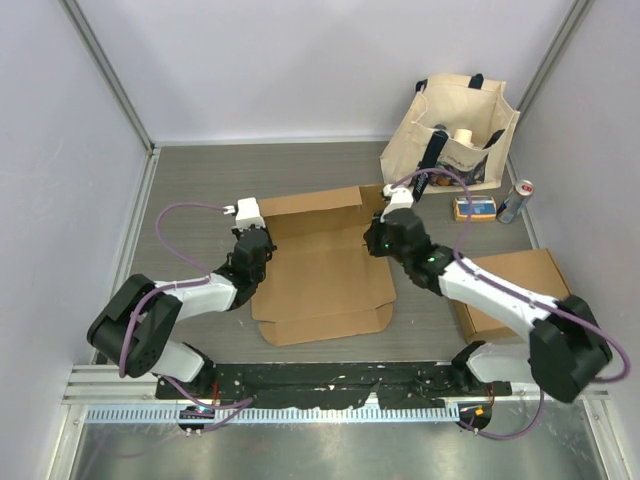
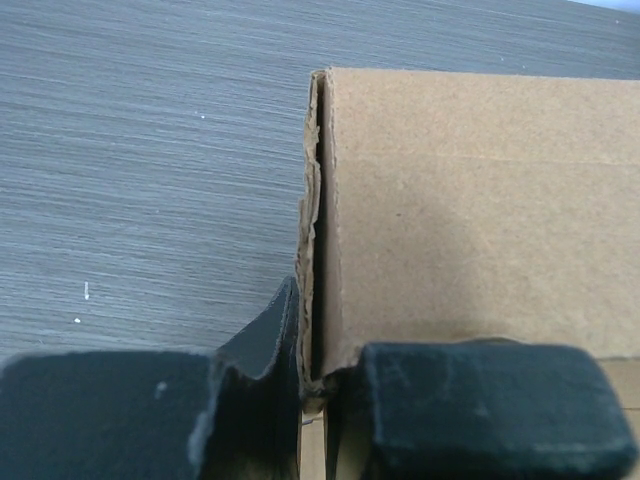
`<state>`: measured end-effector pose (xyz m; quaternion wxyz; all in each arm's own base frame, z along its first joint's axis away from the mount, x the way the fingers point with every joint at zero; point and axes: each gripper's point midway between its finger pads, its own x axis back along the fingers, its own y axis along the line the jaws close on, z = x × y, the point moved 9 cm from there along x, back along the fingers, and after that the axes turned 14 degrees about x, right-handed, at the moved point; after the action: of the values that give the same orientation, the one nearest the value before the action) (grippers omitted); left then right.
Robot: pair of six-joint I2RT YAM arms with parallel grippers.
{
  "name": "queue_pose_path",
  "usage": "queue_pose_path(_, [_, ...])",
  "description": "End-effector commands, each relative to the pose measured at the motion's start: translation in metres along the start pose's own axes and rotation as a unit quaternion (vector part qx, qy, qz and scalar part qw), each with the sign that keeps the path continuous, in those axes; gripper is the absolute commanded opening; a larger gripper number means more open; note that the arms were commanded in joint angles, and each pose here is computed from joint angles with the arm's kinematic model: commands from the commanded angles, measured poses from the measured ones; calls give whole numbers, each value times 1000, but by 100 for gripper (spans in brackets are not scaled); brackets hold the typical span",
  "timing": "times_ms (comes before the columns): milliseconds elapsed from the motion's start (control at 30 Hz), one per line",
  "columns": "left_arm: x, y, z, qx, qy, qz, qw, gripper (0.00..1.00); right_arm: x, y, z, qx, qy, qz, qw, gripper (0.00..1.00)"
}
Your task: Fold the paper box
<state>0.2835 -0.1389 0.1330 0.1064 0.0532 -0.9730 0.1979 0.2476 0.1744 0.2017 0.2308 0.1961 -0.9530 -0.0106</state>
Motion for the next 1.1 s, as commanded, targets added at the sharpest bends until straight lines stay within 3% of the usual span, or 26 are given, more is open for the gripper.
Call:
queue_pose_path(0, [2,-4,-13,25,-23,1,999,0,-33,-22,17,66,2,167,984,1])
queue_pose_path(100, [2,-3,-11,21,-23,-4,1000,0,-45,-31,23,83,6,223,971,1])
queue_pose_path(300, [2,-3,-12,19,-23,-4,1000,0,-69,-41,41,74,31,243,967,1])
queue_pose_path(533, [3,-3,-11,22,-20,0,1000,0,-90,-46,52,49,17,231,972,1])
queue_pose_path(833, [4,-1,-9,21,-17,0,1000,0,-107,-46,61,-17,-5,142,990,1])
queue_pose_path(1067, [4,-2,-9,23,-15,4,1000,0,-116,-48,76,-22,18,146,989,1])
